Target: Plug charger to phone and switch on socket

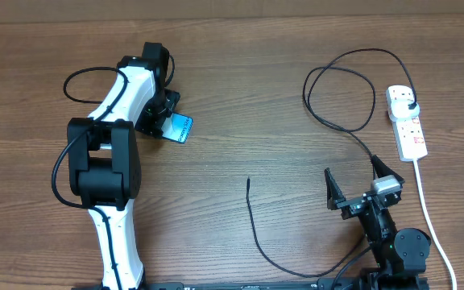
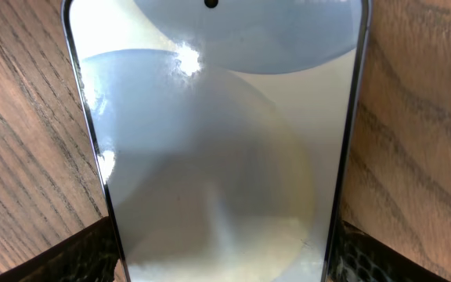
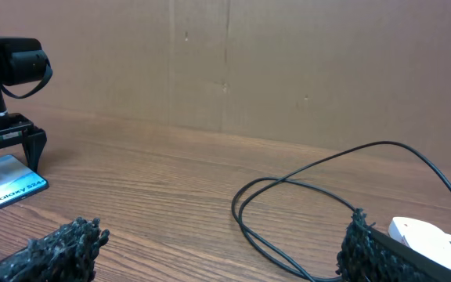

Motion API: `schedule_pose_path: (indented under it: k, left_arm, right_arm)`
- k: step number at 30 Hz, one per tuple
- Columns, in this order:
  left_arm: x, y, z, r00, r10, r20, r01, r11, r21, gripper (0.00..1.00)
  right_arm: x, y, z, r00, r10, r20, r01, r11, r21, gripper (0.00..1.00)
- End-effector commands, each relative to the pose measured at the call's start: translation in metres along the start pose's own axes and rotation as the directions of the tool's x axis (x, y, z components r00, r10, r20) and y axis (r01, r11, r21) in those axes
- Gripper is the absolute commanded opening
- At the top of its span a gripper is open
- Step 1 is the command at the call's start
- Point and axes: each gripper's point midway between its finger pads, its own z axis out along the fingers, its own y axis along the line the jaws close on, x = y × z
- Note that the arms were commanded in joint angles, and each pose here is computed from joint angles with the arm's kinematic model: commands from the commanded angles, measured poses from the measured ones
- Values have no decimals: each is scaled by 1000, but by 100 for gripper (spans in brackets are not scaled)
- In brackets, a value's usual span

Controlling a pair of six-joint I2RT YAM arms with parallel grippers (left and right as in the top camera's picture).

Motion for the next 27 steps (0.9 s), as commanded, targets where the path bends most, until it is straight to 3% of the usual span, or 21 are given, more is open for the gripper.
schedule_pose_path:
  k: [1,6,13,23,27]
  left_arm:
    - [-2,39,44,1000,15,27,-10,984,-177,85]
    - [-2,39,44,1000,15,27,-10,984,-176,84]
    - [-3,39,44,1000,15,28,-10,985,-173,66]
    - [-3,38,44,999,14,28,-9,985,-172,48]
    - [-3,37,45,999,14,30,-9,986,-166,31]
  right_arm:
    - [1,1,0,1000,-2,5,2,1000,-2,100]
    - [1,1,0,1000,-2,5,2,1000,-2,100]
    - [1,1,0,1000,-3,5,3,1000,-2,100]
    - [1,1,0,1000,-2,5,2,1000,-2,100]
    - [1,1,0,1000,-3,5,3,1000,-2,100]
